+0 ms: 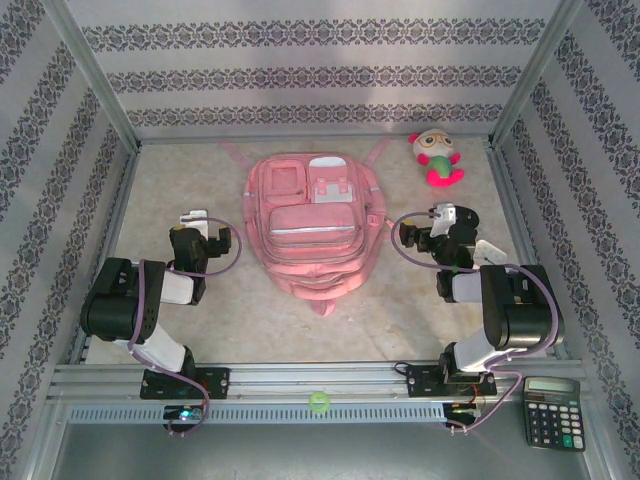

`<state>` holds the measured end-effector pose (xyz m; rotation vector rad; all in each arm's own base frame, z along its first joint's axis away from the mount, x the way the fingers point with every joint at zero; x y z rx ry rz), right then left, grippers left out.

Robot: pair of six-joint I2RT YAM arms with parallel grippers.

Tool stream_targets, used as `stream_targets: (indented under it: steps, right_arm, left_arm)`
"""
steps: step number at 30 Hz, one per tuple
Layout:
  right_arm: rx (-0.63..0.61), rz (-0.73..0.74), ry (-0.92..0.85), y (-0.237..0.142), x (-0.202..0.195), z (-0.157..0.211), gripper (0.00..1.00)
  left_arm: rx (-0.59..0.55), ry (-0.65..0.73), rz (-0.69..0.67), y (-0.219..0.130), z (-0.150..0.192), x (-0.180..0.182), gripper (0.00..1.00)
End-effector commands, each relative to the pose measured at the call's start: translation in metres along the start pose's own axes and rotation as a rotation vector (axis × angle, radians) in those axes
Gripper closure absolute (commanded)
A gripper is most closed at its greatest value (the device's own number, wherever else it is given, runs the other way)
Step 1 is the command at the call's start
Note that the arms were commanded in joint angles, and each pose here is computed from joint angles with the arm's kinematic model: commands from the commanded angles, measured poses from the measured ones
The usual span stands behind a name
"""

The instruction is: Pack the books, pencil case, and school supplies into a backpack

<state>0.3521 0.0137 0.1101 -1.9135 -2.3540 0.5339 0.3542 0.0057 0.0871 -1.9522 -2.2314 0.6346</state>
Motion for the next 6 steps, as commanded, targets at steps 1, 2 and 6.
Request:
stream_targets:
  steps: [1,2,6]
  right_arm:
    - [-0.045,-0.020,0.010,0.0013,-0.0003,-0.0113,0.02]
    - [-0.044,-0.021,0.010,0.0012,-0.0005,-0.0113,0.02]
    - [-0.044,-0.022,0.013,0.0013,-0.0008,-0.0110,0.02]
  left_arm:
    - [-0.055,-0.014,0.020,0.0015,-0.0156,-0.0035,0.01]
    - [-0.057,-0.014,0.020,0.0016,-0.0162,-0.0035,0.01]
    - [-0.059,-0.013,0.019,0.0012,-0.0160,-0.0033,0.01]
Point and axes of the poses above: each hand's point on the last joint's axis, 136 mm out from that joint toward the fingers, its own y axis out along the fingers, its own x axis along the line the jaws close on, z = x × y, the point moved 4 cm from there along -y, back along the fingers, and after that the axes turned 14 degrees about -y, right-handed, at the moved point
